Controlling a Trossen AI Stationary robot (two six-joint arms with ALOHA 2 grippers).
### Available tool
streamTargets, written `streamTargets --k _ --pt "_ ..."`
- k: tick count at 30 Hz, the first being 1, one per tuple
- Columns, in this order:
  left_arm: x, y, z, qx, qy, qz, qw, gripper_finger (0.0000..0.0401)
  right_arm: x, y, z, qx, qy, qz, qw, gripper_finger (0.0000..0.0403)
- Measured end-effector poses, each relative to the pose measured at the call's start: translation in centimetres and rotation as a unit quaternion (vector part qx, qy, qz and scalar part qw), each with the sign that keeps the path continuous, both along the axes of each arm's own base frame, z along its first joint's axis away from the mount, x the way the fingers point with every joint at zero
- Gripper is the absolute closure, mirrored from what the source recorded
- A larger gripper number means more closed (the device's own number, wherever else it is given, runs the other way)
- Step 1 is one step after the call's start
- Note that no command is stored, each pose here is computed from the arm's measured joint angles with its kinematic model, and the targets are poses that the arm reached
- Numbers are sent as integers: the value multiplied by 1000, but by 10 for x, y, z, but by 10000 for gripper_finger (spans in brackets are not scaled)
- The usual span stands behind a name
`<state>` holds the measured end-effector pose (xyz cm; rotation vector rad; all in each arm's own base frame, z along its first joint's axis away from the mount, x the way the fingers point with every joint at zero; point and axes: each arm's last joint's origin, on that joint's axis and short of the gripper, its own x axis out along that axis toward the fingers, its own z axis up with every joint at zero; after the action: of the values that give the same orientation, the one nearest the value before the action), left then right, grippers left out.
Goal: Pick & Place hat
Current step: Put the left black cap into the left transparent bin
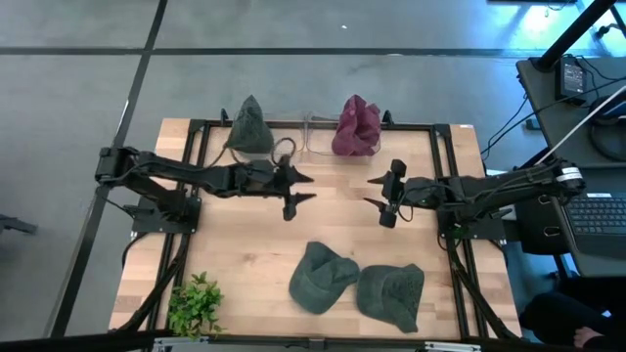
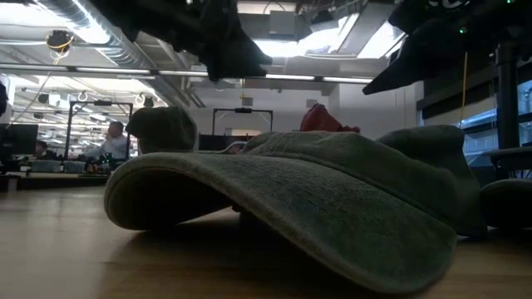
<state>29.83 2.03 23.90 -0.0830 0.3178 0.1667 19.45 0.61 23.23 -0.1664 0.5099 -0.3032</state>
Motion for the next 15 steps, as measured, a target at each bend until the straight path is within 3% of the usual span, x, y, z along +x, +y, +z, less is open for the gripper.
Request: streamTargets --k 8,15 --pt "59 -19 -38 15 67 -143 987 204 0 0 0 -3 1 1 1000 155" --pt "93 -35 -65 -40 103 -271 956 213 0 0 0 2 0 -1 1000 155"
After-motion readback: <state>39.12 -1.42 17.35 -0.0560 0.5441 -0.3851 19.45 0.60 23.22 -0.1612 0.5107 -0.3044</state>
